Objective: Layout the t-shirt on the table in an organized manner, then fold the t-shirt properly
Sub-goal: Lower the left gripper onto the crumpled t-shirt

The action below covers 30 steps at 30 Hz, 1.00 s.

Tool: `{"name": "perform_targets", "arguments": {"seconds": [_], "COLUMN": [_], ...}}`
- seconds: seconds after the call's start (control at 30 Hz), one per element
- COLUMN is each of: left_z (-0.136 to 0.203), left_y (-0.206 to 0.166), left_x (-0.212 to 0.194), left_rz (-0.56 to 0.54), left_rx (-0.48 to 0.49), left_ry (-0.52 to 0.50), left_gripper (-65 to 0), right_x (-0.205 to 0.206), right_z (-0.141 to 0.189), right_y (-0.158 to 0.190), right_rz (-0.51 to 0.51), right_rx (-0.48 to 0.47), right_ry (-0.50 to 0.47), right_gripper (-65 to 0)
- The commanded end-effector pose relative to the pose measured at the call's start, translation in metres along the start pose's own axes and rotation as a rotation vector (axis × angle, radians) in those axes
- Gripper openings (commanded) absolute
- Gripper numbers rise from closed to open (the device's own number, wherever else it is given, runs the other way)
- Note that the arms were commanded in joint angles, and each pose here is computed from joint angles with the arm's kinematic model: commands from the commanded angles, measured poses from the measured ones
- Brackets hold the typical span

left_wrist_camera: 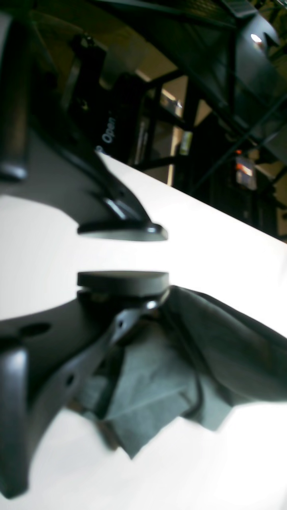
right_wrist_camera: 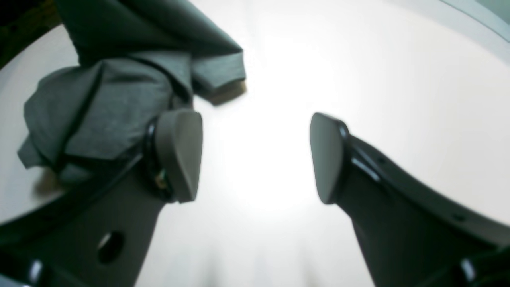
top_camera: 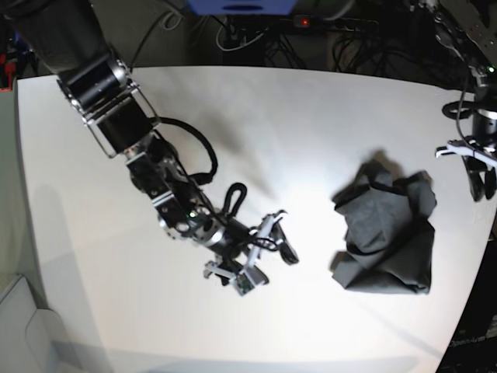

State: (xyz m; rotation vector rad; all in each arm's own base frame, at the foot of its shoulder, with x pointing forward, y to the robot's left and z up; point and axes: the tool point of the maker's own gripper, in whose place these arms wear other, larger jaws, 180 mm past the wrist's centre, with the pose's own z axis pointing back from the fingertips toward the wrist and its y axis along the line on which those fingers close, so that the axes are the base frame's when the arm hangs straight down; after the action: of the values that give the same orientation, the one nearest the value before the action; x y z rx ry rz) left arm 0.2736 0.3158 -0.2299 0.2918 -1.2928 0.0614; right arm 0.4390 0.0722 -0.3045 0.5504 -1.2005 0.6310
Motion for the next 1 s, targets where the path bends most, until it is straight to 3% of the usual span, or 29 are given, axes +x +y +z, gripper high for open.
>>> {"name": "perform_targets", "arguments": {"seconds": [0.0,0.2,0.37,0.47,0.63,0.97], "left_z": [-0.001,-0.008,-0.01,-0.01,-0.009,-0.025], "left_y": [0.003,0.003,0.002,0.002,0.002,0.004], "left_x": [0.021,0.039,0.043,0.043,0.045,0.096], "left_rz": [-0.01,-0.001,0.001,0.001,0.003,0.02], "left_rx": [0.006,0.014,0.013,0.013,0.011,0.022], "left_ry": [-0.068,-0.12,-0.131,-0.131,-0.141,-0.275], "left_gripper": [-51.7,-51.5,-51.4,-44.1,-22.2,-21.1], "right_x": [0.038,0.034,0.034,0.03,0.023,0.015], "right_z": [0.001,0.028,0.045,0.052,0.059,0.068], "right_y": [0.002,-0.006,-0.001,0.002,-0.002,-0.003], "right_rz": [0.022,0.042,0.059,0.064,0.037,-0.001], "right_rx": [0.014,-0.058,-0.052,-0.046,-0.067,-0.086], "right_ry": [-0.102,-0.098,-0.112,-0.111,-0.11,-0.112], "right_gripper": [-23.0,-23.0,-23.0,-23.0,-23.0,-22.9]}}
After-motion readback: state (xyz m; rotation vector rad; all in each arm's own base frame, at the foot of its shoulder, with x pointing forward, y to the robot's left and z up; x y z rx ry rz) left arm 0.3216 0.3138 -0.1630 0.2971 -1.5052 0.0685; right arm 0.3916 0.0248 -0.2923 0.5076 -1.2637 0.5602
